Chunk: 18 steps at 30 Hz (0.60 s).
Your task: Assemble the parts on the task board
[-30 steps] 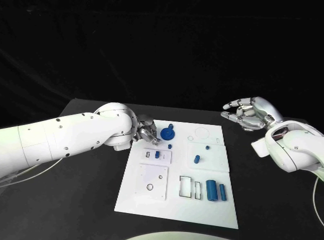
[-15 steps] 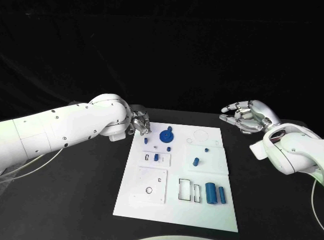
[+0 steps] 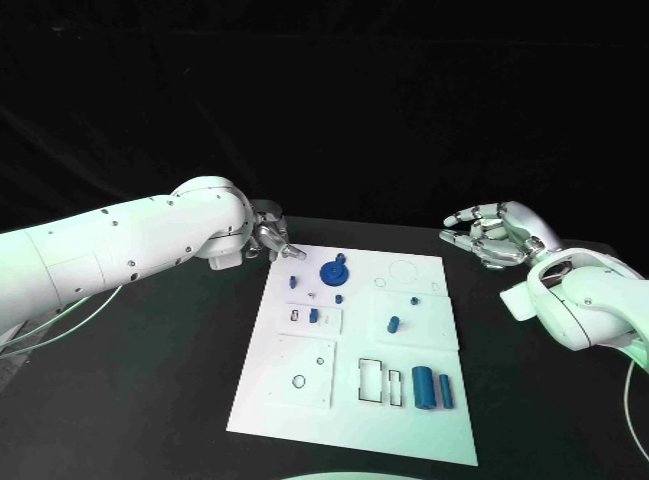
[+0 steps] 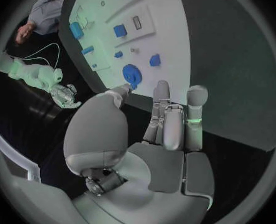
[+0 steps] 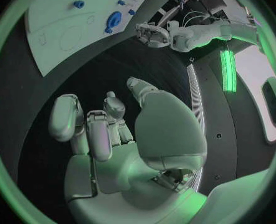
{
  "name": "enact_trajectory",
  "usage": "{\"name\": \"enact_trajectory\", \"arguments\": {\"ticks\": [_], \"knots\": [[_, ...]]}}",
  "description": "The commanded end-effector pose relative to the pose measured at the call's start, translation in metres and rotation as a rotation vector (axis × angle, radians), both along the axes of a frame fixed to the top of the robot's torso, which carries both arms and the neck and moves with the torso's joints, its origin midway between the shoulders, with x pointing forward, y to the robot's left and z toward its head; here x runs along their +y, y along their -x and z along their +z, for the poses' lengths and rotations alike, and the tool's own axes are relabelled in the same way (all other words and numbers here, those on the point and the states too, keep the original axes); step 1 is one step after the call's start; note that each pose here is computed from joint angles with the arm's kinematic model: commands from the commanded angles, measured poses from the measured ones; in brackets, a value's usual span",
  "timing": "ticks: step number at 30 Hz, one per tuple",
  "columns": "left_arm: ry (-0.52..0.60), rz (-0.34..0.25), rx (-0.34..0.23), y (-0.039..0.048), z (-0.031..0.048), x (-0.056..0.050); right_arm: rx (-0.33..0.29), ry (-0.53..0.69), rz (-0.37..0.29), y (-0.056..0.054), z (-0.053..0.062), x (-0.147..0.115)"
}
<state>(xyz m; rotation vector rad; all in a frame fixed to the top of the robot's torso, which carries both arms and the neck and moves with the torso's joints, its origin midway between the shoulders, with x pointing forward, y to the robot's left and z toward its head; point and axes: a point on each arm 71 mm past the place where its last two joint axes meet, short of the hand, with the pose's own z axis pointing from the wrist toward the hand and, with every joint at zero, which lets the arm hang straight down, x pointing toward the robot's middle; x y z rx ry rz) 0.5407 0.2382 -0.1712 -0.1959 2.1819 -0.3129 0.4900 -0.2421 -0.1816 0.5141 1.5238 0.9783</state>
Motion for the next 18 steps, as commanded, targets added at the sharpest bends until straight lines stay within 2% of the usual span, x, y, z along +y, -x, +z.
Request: {"name": "enact_trajectory", "arguments": {"ticks": [1, 9, 18], "knots": [[-0.008, -0.015, 0.059, -0.0018, -0.0039, -0.002, 0.001, 0.0, 0.012, 0.0, 0.0, 0.001], [-0.006, 0.002, 0.133, -0.0059, -0.0163, -0.001, 0.004, 0.0, 0.014, 0.0, -0.001, 0.002], [-0.011, 0.005, 0.185, -0.0063, -0.0272, -0.004, 0.006, 0.001, 0.013, 0.0, -0.001, 0.002]]}}
